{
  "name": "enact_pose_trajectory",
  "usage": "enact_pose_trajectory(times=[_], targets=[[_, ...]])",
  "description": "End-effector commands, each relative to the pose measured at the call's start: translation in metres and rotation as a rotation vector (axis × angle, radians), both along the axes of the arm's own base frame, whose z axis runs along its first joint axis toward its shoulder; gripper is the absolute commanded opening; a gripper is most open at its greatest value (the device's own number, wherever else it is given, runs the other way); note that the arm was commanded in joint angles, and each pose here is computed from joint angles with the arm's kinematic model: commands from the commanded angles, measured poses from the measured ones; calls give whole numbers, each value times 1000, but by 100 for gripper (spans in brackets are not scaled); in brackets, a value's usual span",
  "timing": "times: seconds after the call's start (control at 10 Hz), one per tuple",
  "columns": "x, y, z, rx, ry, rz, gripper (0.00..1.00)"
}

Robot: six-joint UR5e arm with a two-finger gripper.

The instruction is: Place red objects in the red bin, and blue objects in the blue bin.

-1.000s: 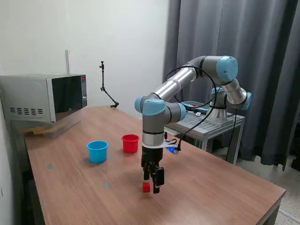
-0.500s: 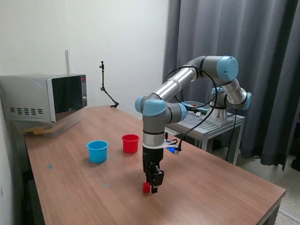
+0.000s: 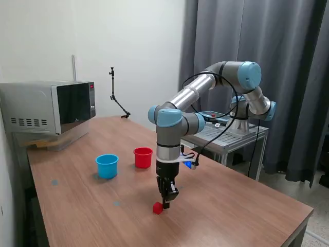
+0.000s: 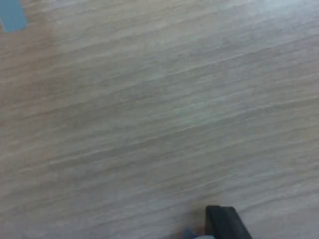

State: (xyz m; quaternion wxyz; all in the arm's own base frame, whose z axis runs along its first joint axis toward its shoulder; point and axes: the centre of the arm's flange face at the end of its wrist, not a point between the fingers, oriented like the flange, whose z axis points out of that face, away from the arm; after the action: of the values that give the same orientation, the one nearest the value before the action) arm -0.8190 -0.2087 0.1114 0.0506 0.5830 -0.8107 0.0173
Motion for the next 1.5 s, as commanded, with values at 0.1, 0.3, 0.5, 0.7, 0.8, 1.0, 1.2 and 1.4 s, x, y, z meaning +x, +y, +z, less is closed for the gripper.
enact_pose_trajectory(times=[0.1, 0.3, 0.5, 0.7, 0.8, 1.0, 1.2, 1.4], targets=[[1, -1, -2, 1, -5, 1, 100], [1, -1, -2, -1, -5, 2, 100], [-1, -1, 1, -1, 3, 2, 100], [-5, 1, 5, -2, 15, 2, 100], [-7, 4, 7, -2, 20, -3, 100], [-11, 8, 11, -3, 29, -8, 100], [-12, 8, 5, -3, 26, -8, 100], [-12, 8, 5, -4, 26, -8, 100]])
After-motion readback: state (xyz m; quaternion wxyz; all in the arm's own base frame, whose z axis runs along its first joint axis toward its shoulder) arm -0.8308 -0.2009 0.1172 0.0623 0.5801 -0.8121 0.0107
